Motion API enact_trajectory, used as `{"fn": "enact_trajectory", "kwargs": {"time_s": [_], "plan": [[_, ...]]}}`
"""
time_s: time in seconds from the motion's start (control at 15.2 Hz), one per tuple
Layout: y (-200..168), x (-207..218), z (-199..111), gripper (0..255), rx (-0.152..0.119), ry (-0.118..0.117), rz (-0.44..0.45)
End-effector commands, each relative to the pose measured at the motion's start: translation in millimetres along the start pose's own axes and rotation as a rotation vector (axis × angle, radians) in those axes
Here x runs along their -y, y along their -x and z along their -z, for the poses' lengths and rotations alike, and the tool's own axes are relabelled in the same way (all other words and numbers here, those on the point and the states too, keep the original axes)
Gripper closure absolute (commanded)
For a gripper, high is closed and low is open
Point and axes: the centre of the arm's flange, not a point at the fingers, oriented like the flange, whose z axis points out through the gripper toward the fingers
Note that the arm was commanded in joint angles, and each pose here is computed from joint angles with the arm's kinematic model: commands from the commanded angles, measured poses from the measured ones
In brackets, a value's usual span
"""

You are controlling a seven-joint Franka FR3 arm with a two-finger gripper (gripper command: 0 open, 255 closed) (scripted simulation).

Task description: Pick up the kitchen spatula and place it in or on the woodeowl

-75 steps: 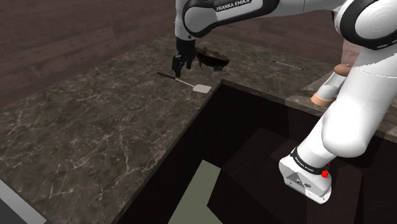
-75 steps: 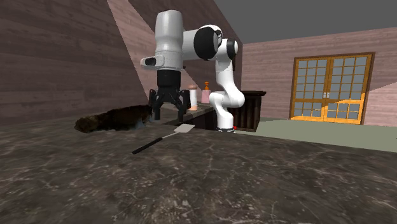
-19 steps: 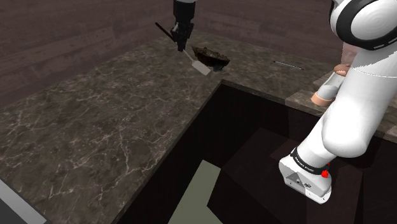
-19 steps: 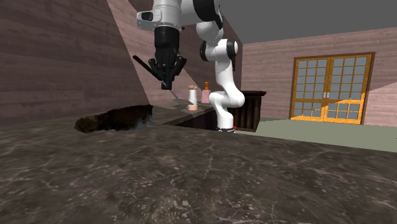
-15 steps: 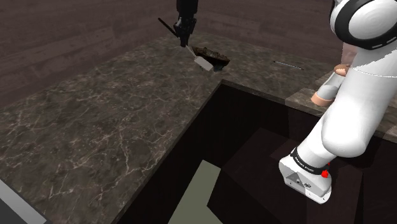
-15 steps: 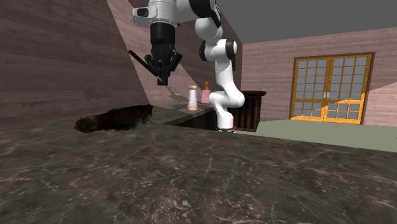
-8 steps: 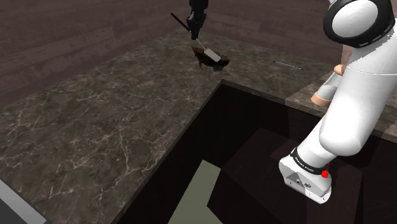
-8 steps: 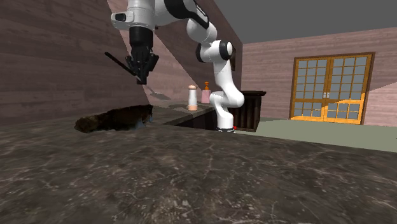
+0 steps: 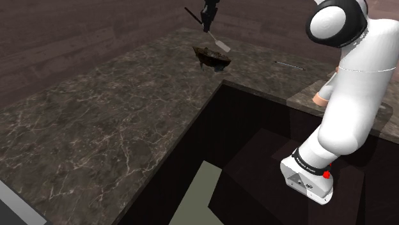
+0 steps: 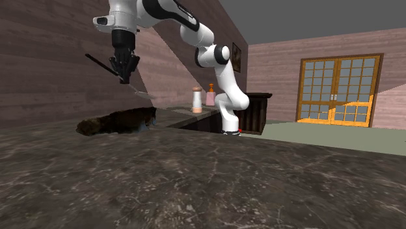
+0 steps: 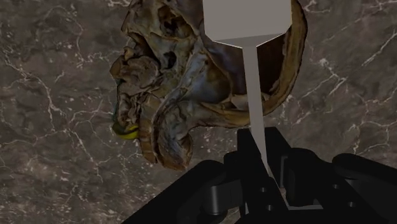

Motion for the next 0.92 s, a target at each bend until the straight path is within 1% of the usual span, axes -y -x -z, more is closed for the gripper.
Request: {"fn": "enact_trajectory", "kwargs": {"time_s": [0.0,0.2,0.86], "plan": [[2,-28,-2,255,0.0,0.0,0.001],[4,-68,0,255,0.0,0.0,0.001],[7,-68,-52,255,0.0,0.0,0.001]]}}
